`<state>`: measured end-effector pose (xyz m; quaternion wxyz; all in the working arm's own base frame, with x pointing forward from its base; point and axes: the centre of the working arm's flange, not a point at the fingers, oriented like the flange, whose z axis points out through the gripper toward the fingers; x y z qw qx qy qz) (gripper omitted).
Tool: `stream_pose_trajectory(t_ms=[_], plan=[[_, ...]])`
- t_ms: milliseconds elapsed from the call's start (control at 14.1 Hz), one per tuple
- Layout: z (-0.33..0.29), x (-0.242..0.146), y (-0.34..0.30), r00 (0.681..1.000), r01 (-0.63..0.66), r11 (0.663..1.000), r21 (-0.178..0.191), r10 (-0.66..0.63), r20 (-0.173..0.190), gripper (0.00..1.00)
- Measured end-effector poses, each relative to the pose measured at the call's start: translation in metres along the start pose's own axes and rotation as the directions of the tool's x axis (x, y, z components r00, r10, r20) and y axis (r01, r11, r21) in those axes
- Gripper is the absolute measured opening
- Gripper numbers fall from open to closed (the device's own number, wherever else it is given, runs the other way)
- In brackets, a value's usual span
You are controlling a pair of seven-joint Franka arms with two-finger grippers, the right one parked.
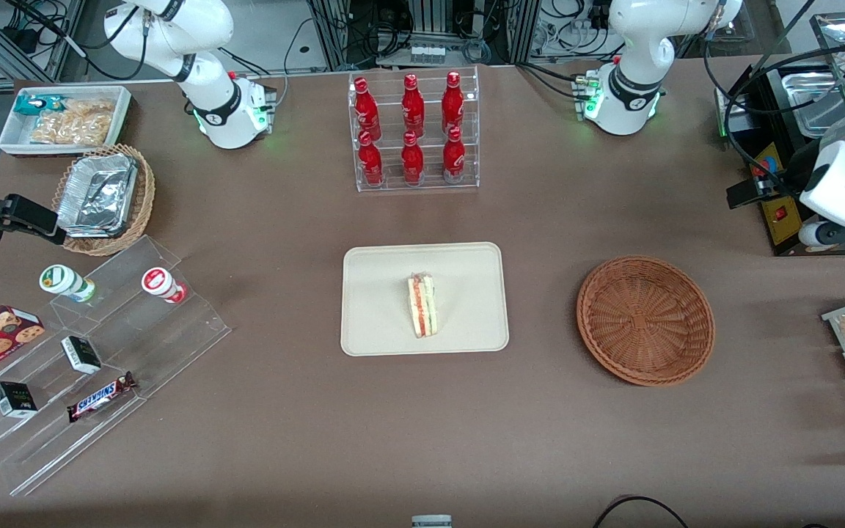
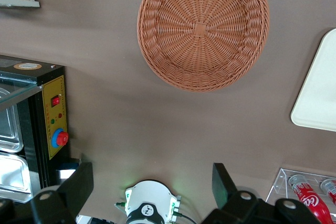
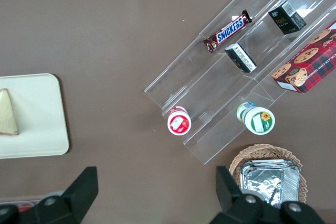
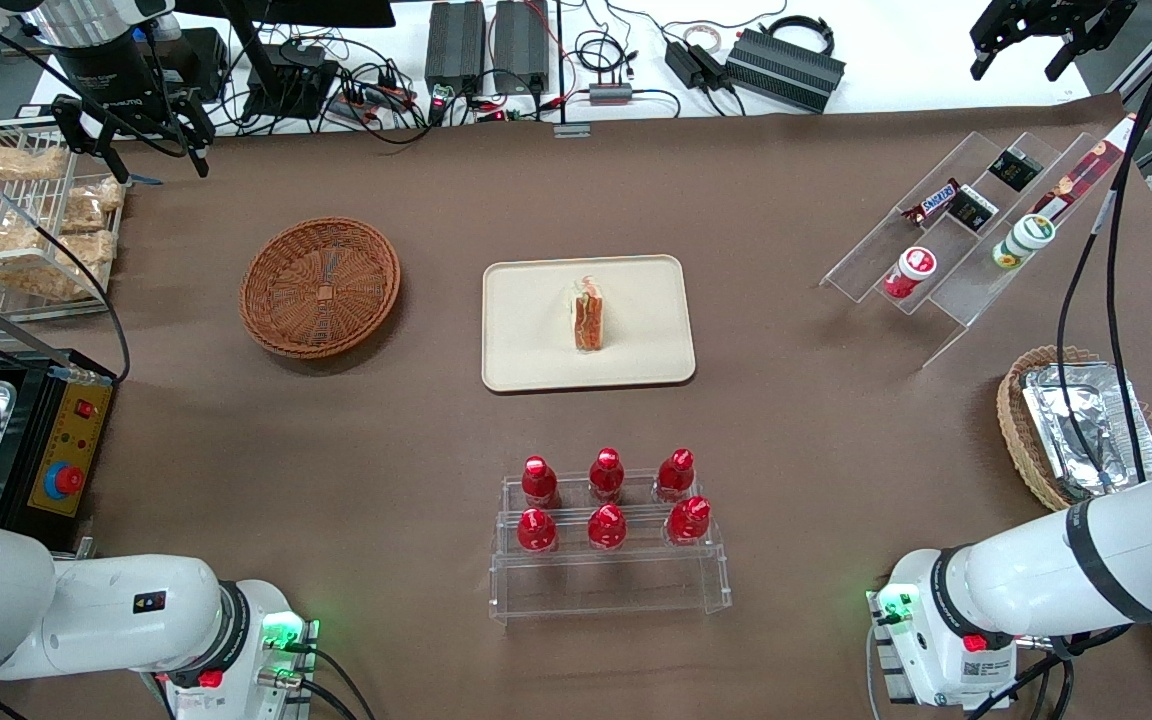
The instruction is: Place sandwich from basket to tray
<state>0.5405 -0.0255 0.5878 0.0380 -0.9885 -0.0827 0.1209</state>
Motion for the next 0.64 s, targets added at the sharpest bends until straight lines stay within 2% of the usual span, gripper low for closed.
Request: stream_pose_trajectory(t_ms=[354,637], plan=[[-0.009,-0.01,0.01,1.0,-0.022,1.0,0.002,0.022,-0.02,1.0],[-0.006,-0.013,0.003,1.0,-0.008,1.0,0.003,0.008,-0.011,1.0]])
